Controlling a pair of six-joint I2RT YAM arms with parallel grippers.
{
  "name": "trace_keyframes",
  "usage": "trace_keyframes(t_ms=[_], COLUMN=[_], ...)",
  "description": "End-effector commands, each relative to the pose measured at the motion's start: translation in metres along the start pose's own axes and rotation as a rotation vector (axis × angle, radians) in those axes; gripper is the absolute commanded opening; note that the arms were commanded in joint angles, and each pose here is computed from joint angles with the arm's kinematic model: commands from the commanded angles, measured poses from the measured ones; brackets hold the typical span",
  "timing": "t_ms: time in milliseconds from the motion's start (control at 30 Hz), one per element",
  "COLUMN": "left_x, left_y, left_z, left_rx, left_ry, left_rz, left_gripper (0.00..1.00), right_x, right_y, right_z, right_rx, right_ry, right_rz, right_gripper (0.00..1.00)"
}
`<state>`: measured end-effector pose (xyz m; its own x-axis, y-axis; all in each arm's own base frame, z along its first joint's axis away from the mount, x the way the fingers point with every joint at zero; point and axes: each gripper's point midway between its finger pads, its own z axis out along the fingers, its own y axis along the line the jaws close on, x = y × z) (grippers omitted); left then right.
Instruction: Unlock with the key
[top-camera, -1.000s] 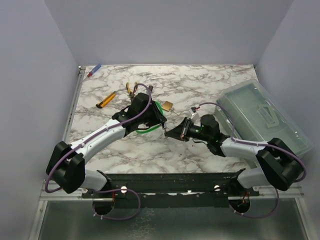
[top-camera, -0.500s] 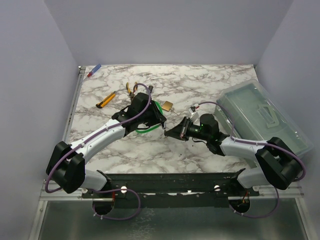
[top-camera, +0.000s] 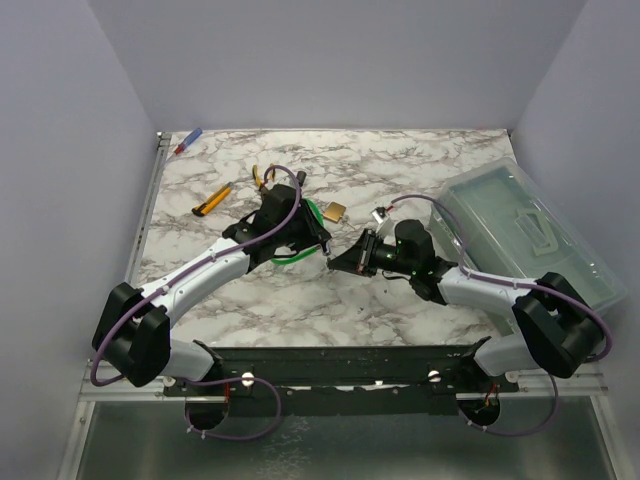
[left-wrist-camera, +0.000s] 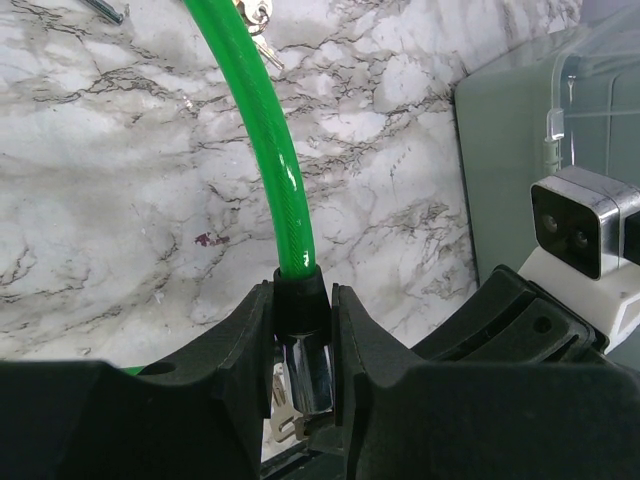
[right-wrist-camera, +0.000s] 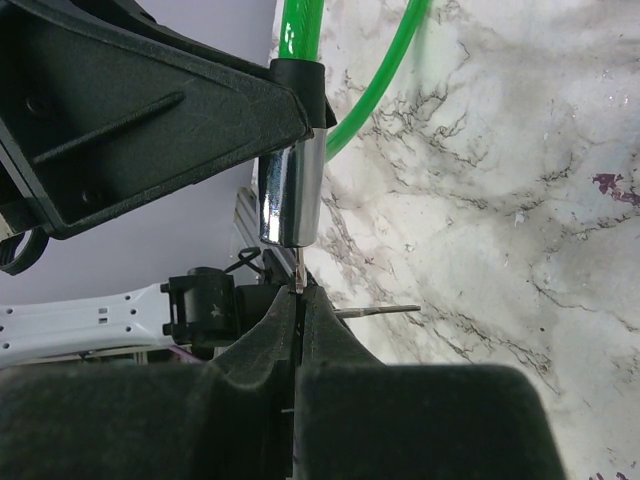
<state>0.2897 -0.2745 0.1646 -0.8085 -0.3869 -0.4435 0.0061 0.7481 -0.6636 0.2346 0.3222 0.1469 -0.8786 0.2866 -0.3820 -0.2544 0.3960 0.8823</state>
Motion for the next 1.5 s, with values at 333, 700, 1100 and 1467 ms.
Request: trace_keyframes(t_ms=[333,700,1100,1467], left_x=[0.017,0.020,0.025,0.031], left_y=[-0.014,-0.015,-0.016,-0.019], left_z=[-0.007,-0.006,-0.011,-0.014], left_rx=[0.071,0.082,0.102,0.136], left_ry=[0.070,0.078,0.097,0.116], left_rz=[-0.010,-0.025,-0.036,-0.040], left_gripper=[0.00,0.00,0.00,0.00], right_x=[-0.030,-0.042,-0.054,-0.054], right_y=[0.006,0.010,0.005,0.031], right_z=[0.005,0.005,0.006,0.004], right_rx=[-0.018,0.028,0.063,-0.128], right_ry=[-0.099,-0.115,-0.150,-0.107], right_rz=[-0.064,-0.141,-0.151,-0.250], right_gripper=[0.00,0.00,0.00,0.00])
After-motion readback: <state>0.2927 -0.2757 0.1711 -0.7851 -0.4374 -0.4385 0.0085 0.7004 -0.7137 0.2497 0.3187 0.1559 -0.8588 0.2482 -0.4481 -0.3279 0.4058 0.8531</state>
